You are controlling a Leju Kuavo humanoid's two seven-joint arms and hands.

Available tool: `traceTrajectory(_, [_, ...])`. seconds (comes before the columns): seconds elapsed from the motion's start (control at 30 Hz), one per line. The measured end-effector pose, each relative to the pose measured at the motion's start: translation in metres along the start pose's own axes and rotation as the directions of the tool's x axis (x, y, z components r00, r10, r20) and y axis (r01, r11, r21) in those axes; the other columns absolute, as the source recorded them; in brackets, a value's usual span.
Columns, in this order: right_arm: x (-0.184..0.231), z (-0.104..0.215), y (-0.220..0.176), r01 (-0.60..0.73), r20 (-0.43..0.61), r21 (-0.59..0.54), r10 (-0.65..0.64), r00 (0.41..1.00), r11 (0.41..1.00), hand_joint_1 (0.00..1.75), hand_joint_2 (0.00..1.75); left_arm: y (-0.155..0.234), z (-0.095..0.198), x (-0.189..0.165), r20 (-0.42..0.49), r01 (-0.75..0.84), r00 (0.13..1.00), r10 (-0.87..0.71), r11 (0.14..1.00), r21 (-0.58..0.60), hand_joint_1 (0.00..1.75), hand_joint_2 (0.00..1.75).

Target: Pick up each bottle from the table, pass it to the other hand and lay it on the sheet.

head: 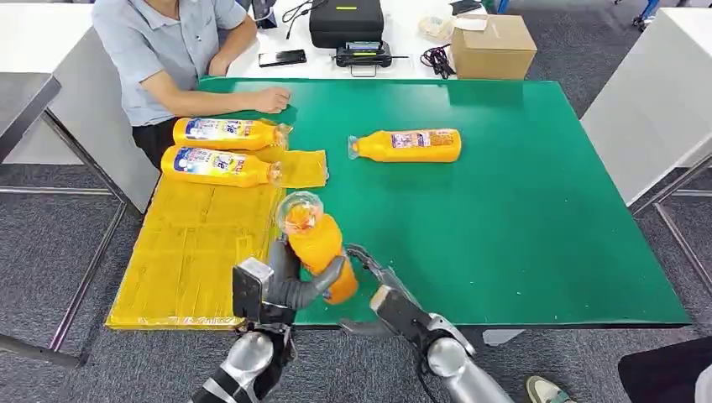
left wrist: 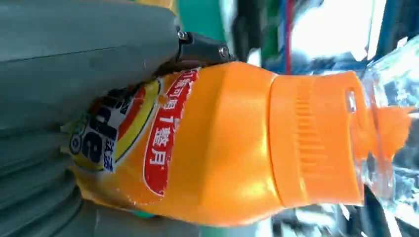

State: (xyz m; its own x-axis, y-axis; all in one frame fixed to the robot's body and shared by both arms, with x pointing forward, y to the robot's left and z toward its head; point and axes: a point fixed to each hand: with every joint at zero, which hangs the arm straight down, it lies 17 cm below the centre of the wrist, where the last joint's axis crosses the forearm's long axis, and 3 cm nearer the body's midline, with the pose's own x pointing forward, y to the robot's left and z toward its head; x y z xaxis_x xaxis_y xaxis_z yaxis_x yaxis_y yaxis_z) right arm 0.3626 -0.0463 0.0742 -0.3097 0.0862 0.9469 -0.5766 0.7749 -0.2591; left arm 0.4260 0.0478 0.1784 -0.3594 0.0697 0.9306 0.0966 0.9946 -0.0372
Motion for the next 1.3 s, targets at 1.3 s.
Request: traceTrajectory(1.3, [0.046,-0.018,-0.028,-0.090,0.162,-0.062,0.099,0.982,0.994,0.00,1.75,0.177,-0.018,-0.096,0.147,0.988,0.147,-0.978,0.138,-0.064,1.36,1.75])
